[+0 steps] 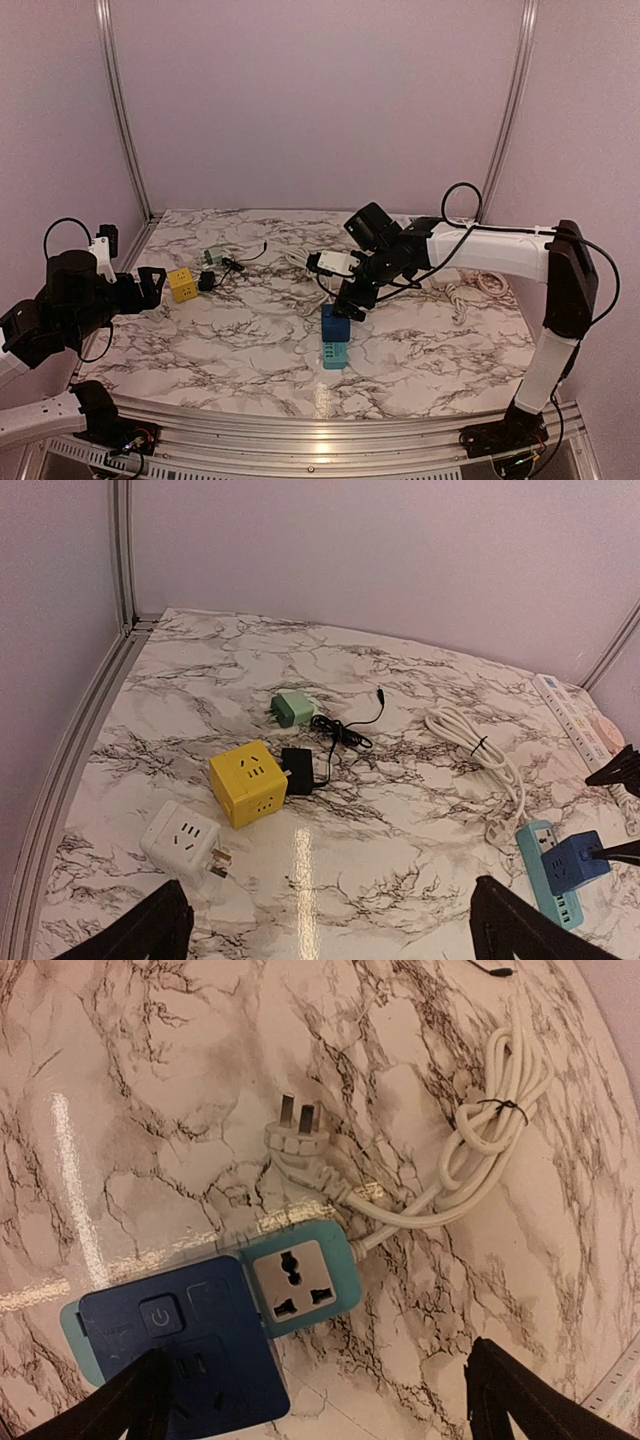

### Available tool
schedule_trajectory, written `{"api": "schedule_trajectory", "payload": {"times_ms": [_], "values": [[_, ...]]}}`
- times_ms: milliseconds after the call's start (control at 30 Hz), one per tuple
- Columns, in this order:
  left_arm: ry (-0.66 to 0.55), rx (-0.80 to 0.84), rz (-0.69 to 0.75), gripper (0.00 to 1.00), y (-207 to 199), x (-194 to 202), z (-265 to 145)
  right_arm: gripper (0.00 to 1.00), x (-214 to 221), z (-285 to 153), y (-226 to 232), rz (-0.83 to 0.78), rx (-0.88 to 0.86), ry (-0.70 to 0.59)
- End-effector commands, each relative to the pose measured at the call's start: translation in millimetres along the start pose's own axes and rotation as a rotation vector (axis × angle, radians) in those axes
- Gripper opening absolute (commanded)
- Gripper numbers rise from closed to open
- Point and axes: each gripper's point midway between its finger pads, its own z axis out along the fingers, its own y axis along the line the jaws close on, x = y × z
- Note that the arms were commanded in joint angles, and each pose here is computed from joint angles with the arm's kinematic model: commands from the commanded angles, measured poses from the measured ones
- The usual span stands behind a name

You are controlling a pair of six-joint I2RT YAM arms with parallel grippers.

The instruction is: Insert the plug

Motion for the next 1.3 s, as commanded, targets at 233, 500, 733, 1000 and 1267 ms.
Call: {"api": "schedule_trajectory", "payload": {"times_ms": [233, 500, 733, 1000, 1267], "values": [[0.011, -0.019, 0.009, 0.99, 5, 6, 1, 0.99, 68, 17, 9, 0.057, 0.001, 0.275], [0.016, -0.02, 0.012, 0.99, 5, 7, 2, 0.99, 96, 17, 16, 0.092, 0.008, 0.356], [0.02, -0.02, 0.015, 0.99, 4, 8, 3, 0.98, 109, 16, 15, 0.104, 0.035, 0.392], [0.023, -0.021, 0.017, 0.99, 4, 9, 3, 0.98, 111, 22, 9, 0.102, 0.046, 0.408], [0.017, -0.022, 0.015, 0.99, 5, 7, 2, 0.98, 116, 28, 12, 0.101, 0.029, 0.429]]}}
